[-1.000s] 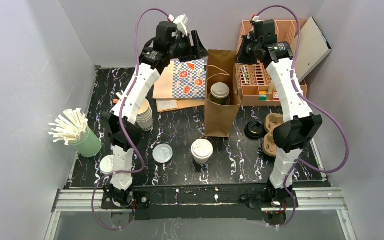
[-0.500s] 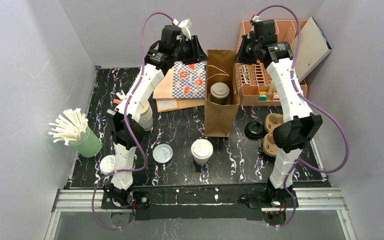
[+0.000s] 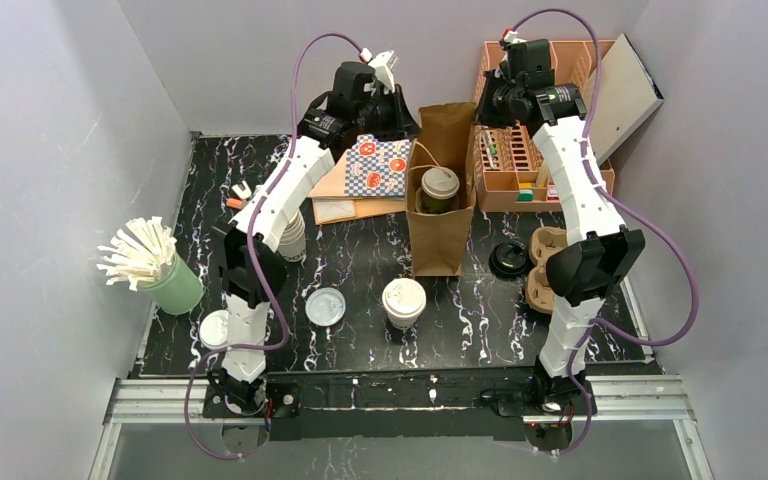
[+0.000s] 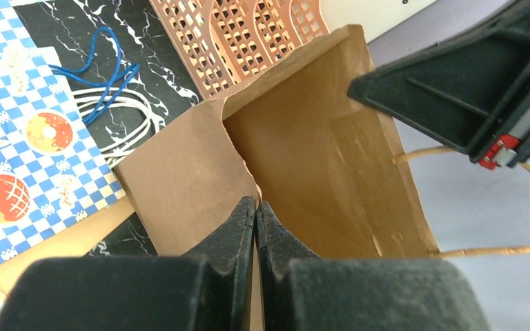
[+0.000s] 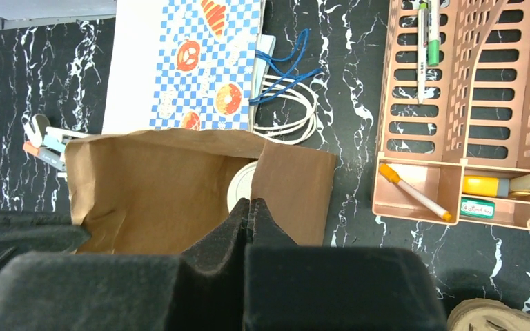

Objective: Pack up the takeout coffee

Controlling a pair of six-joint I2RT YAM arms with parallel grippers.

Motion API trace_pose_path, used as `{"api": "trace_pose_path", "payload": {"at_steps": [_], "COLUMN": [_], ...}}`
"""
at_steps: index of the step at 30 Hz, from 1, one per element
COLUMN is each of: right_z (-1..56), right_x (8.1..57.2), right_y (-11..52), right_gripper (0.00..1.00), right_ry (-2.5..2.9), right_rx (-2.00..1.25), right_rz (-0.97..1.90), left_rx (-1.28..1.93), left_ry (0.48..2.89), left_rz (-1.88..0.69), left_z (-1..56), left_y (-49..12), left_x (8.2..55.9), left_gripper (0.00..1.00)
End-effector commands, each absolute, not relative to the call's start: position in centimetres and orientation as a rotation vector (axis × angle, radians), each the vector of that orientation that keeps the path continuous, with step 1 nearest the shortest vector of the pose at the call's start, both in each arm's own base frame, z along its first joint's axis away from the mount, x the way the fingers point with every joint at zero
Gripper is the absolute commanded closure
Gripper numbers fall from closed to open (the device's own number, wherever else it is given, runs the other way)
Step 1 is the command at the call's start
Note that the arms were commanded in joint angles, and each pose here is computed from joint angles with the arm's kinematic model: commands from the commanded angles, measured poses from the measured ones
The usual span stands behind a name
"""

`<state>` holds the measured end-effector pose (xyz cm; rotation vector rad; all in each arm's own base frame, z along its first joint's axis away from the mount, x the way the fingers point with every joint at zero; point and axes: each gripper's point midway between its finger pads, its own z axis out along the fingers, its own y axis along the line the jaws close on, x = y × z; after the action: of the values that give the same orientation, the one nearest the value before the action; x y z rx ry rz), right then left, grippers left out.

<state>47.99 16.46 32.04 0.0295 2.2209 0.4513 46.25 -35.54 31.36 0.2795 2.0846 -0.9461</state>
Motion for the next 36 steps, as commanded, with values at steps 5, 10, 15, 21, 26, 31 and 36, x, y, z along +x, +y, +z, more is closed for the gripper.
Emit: {"api": "trace_pose_path", "payload": {"at_steps": [5, 10, 15, 21, 26, 31, 36], "right_z": [36.9, 38.0, 39.2, 39.9, 39.2, 39.0, 38.2], "right_x": [47.5, 46.6, 46.6, 46.6, 46.7, 47.1, 47.0], "right_y": [15.7, 16.2, 16.9, 17.6, 19.1, 20.3, 22.0], "right_gripper": [0.99, 0.99, 0.99, 0.99, 0.99, 0.99, 0.99], "right_ry": [2.037, 1.981, 1.930, 1.892, 1.905, 1.924, 1.956], "right_rx": [-0.001, -0.046, -0.083, -0.108, -0.149, -0.169, -0.227], "right_rz": [0.451, 0.497, 0.538, 0.577, 0.663, 0.738, 0.818], "left_rx": [0.323, 0.310, 0.302, 0.267, 0.241, 0.185, 0.139], "left_ry": [2.030, 2.021, 2.000, 1.982, 1.998, 2.029, 2.043], "left_rz": [-0.987, -0.990, -0.978, -0.994, -0.971, -0.967, -0.958], "left_z": [36.1, 37.0, 37.6, 38.5, 38.1, 37.5, 37.4], "left_y": [-34.7, -33.9, -32.8, -32.3, -31.3, -30.2, -29.1], "left_x": [42.1, 40.9, 39.5, 38.8, 38.0, 36.7, 35.5], "left_gripper": [1.00, 1.00, 1.00, 1.00, 1.00, 1.00, 1.00]}}
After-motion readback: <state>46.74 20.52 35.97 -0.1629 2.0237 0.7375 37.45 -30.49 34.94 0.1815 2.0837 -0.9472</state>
